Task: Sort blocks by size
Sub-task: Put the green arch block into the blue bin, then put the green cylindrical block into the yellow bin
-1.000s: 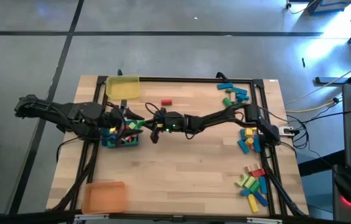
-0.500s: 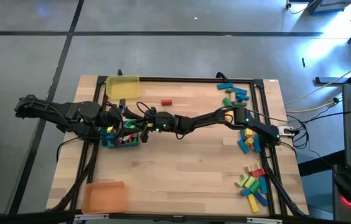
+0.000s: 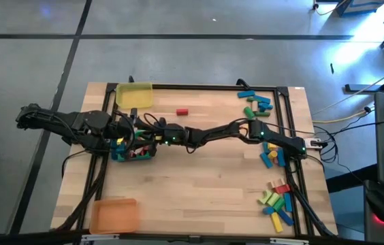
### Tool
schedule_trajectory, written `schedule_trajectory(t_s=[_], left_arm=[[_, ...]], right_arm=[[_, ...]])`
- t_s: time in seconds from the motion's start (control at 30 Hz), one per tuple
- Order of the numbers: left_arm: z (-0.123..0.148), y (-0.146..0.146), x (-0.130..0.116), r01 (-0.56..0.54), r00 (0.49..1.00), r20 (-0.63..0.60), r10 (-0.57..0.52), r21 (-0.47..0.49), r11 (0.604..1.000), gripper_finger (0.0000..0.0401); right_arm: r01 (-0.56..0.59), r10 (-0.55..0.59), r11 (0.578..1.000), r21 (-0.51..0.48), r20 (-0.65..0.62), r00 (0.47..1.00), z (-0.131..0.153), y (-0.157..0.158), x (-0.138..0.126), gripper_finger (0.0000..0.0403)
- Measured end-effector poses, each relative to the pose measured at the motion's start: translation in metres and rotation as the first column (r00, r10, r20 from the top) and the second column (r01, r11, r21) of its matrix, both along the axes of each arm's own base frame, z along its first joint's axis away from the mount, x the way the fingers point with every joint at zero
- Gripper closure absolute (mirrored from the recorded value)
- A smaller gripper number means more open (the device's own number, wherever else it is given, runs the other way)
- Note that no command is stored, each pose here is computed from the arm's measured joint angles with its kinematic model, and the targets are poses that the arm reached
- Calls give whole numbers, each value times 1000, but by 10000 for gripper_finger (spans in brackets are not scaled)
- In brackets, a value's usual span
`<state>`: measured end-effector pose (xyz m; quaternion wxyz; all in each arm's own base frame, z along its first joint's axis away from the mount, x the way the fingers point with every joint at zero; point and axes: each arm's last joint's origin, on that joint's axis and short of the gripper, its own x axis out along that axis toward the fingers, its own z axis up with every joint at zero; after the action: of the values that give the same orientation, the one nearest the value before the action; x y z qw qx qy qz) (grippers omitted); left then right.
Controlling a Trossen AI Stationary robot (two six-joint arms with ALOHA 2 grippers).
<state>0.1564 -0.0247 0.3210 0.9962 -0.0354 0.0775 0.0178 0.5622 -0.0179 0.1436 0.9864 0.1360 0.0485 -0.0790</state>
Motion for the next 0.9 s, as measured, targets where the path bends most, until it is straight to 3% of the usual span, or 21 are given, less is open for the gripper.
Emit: schedule_trajectory(t_s=[0.3, 0.47, 0.7, 0.9], left_arm=[[-1, 0, 0, 0, 1000, -8, 0, 2, 1000, 174], [-1, 0, 0, 1, 1000, -11, -1, 2, 1000, 174], [-1, 0, 0, 0, 1000, -11, 0, 2, 1000, 174], [-1, 0, 0, 0, 1000, -9, 0, 2, 1000, 174]], right_arm=[[-31, 27, 999, -30, -118, 993, -10, 4, -2, 356], [-68, 64, 997, -27, -122, 991, -11, 5, -2, 349], [-125, 122, 992, -13, -143, 982, -6, 7, -3, 252], [-170, 157, 985, -29, -259, 953, 24, 10, -14, 199]])
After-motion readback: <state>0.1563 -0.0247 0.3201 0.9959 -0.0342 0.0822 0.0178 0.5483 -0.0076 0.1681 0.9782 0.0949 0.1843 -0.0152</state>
